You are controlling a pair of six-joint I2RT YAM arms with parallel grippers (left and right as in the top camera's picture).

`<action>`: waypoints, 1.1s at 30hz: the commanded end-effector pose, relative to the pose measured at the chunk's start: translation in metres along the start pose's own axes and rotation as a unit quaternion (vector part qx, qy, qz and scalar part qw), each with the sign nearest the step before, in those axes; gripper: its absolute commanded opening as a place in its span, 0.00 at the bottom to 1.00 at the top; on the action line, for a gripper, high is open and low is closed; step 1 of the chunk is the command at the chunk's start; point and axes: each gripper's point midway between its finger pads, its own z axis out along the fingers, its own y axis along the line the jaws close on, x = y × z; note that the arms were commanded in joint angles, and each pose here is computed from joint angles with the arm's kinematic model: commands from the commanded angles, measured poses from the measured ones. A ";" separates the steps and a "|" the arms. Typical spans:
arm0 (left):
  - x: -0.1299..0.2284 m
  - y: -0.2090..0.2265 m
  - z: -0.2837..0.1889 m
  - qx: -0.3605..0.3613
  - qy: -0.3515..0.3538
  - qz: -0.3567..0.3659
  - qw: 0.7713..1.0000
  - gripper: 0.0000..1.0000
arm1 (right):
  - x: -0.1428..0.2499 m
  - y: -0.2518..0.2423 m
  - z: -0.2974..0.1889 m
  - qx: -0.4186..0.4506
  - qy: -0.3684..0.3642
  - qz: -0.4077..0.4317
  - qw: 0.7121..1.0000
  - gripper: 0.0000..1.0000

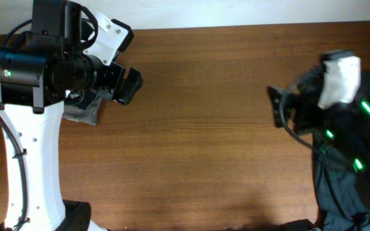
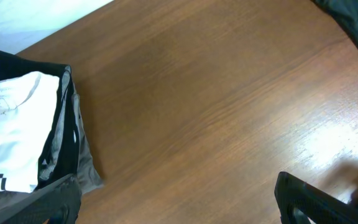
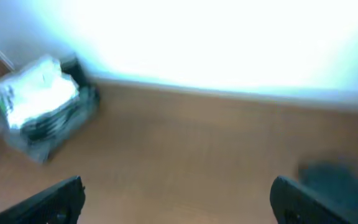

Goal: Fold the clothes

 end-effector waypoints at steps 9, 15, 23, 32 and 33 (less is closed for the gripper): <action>0.000 0.000 0.003 -0.001 0.004 -0.006 1.000 0.99 | 0.194 -0.015 0.047 0.015 -0.094 -0.097 0.991 0.99; 0.000 0.000 0.003 -0.001 0.004 -0.006 1.000 0.99 | 0.260 -0.042 0.060 0.053 -0.124 0.008 0.991 0.99; 0.000 0.000 0.003 -0.001 0.004 -0.006 1.000 0.99 | 0.268 -0.043 0.067 0.049 -0.127 0.008 0.991 0.99; 0.000 0.000 0.003 -0.001 0.004 -0.006 1.000 0.99 | 0.268 -0.043 0.067 0.049 -0.127 0.008 0.991 0.99; 0.000 0.000 0.003 -0.001 0.004 -0.006 1.000 0.99 | 0.268 -0.043 0.067 0.049 -0.127 0.008 0.991 0.99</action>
